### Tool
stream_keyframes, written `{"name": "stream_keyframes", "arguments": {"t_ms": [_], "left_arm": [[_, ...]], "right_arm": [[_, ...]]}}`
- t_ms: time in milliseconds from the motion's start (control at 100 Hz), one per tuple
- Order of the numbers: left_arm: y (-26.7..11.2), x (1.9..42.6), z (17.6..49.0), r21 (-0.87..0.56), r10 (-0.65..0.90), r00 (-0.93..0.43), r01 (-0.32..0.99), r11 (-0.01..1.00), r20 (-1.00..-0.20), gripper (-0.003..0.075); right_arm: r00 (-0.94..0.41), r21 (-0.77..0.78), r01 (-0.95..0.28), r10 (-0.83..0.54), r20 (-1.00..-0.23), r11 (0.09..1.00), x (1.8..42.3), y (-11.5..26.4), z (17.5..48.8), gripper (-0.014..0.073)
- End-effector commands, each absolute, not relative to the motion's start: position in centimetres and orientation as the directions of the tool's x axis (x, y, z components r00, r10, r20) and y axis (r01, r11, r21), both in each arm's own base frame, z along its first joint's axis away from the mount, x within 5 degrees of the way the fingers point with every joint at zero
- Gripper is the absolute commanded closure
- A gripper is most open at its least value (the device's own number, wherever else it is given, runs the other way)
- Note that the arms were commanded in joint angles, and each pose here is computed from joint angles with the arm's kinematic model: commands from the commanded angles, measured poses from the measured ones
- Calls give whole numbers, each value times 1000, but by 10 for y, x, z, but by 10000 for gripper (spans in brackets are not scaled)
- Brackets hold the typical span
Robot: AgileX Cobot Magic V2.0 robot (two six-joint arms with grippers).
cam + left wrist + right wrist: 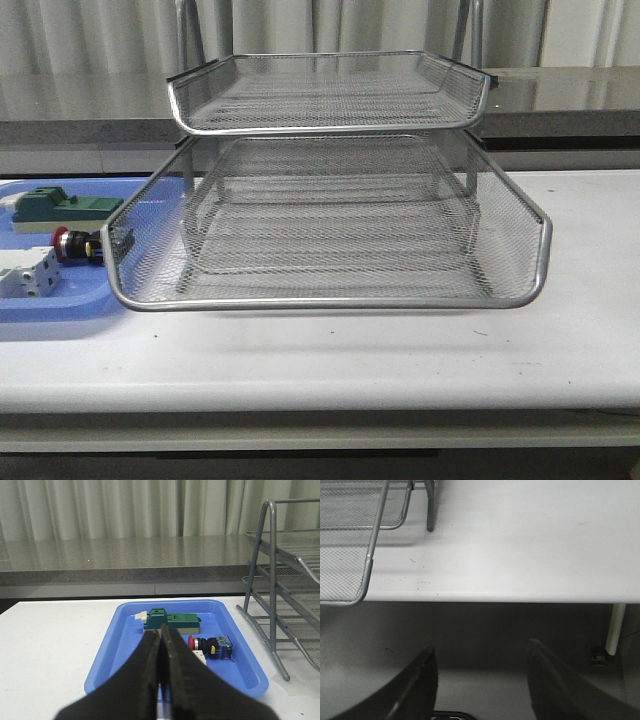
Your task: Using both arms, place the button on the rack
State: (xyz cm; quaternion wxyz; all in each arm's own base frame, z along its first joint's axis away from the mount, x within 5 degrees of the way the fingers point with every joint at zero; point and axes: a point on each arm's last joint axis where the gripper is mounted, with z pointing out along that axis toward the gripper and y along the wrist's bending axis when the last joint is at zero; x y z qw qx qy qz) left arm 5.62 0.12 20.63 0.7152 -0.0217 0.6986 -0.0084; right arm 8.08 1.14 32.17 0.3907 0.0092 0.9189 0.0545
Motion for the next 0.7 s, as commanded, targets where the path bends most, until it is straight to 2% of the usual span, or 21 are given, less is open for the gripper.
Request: {"name": "stream_keyframes", "arguments": {"t_ms": [0, 120, 210, 310, 540, 690], "left_arm": [[1, 55, 203, -61, -60, 96, -10, 998, -994, 741], [1, 55, 203, -61, -60, 96, -10, 998, -994, 741], [1, 55, 203, -61, -60, 96, -10, 998, -994, 741], [1, 55, 203, -61, -60, 96, -10, 998, -994, 741], [1, 55, 203, -61, -60, 96, -10, 998, -994, 741], [1, 55, 203, -61, -60, 96, -10, 998, -994, 741]], "right_arm": [[-622, 97, -21, 63, -780, 995, 74, 7, 336, 180], [-592, 72, -12, 51, -804, 997, 65, 3, 339, 185], [-569, 54, -6, 41, -821, 999, 63, 1, 341, 228], [-562, 54, -7, 41, -826, 999, 62, 1, 341, 330], [-561, 54, -7, 41, -827, 999, 63, 1, 341, 694], [-564, 55, -7, 41, -825, 998, 62, 1, 341, 704]]}}
